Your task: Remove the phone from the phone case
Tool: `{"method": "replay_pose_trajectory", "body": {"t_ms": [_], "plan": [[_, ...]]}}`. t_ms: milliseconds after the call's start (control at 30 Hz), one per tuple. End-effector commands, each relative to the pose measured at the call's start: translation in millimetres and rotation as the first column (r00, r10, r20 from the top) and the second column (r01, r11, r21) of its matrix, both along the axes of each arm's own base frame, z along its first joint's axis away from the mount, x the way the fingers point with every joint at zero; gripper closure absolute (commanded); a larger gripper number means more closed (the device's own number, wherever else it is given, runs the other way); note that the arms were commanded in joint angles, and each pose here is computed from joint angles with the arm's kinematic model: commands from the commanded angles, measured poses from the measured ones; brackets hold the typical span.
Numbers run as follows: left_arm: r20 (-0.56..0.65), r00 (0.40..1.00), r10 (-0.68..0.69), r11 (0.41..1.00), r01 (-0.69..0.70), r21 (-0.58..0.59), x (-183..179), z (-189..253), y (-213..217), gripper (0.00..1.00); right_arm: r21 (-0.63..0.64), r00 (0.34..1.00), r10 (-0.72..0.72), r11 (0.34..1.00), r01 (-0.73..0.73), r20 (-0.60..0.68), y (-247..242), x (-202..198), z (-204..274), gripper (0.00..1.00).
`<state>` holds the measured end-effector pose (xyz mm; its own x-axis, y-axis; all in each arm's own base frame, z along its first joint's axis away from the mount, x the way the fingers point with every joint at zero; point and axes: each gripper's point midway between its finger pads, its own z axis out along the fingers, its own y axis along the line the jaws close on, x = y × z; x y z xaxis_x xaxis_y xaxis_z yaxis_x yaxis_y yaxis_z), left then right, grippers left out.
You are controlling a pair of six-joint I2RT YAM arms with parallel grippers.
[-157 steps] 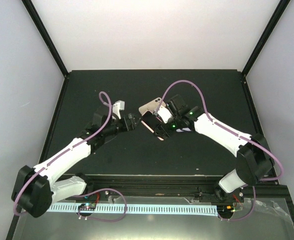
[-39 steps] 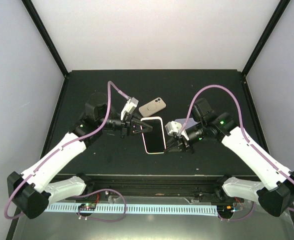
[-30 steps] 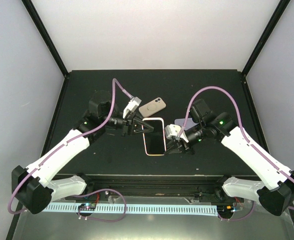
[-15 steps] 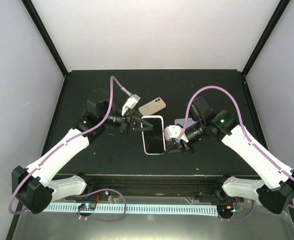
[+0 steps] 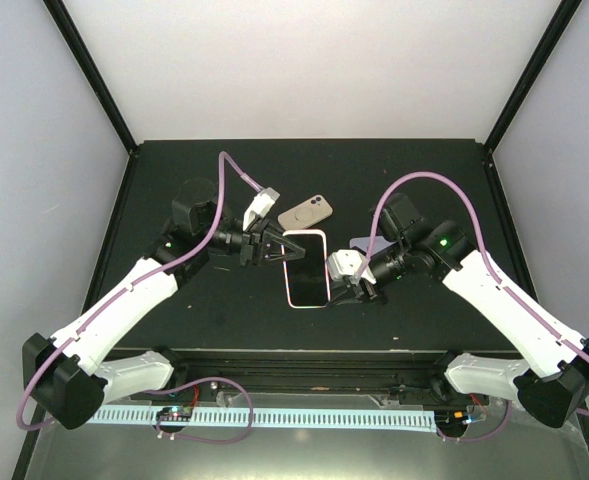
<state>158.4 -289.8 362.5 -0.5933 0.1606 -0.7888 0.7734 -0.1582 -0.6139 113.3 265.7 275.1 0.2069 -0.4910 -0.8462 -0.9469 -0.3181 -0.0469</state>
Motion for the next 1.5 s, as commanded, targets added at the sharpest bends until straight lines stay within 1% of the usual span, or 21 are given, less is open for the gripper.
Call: {"method": "replay_pose_trajectory", "body": {"t_ms": [0,200,367,500,667,933,1267,1367,1467], "plan": [[0.017,0.983,-0.183,0.982,0.183,-0.045,-51,34,12,0.98,-0.014,0.981,-0.072,0.997,0.075,0.180,9,49,-10,0.71],[0.021,0.980,-0.199,0.979,0.200,-0.043,-56,31,13,0.98,-0.024,0.977,-0.054,0.998,0.060,0.206,7,52,-9,0.70],[0.026,0.975,-0.219,0.975,0.220,-0.043,-61,31,13,0.98,-0.068,0.973,0.005,0.998,0.011,0.231,2,49,-14,0.68],[0.032,0.974,-0.224,0.973,0.225,-0.044,-62,32,14,0.98,-0.093,0.965,0.001,0.995,0.025,0.263,0,53,-17,0.66],[0.029,0.974,-0.225,0.973,0.226,-0.040,-63,30,14,0.98,-0.080,0.963,-0.006,0.996,0.029,0.270,-1,52,-13,0.64],[0.027,0.972,-0.232,0.972,0.233,-0.039,-63,29,14,0.99,-0.100,0.956,0.014,0.995,0.016,0.292,-7,48,-14,0.55],[0.022,0.968,-0.248,0.968,0.249,-0.036,-64,30,13,0.98,-0.108,0.949,0.031,0.994,0.004,0.315,-12,42,-9,0.57],[0.023,0.969,-0.248,0.968,0.249,-0.036,-62,29,12,0.98,-0.092,0.947,-0.004,0.995,0.036,0.322,-10,47,-2,0.60],[0.029,0.968,-0.249,0.968,0.249,-0.037,-62,29,11,0.99,-0.056,0.962,-0.026,0.997,0.043,0.273,-7,43,4,0.61]]}}
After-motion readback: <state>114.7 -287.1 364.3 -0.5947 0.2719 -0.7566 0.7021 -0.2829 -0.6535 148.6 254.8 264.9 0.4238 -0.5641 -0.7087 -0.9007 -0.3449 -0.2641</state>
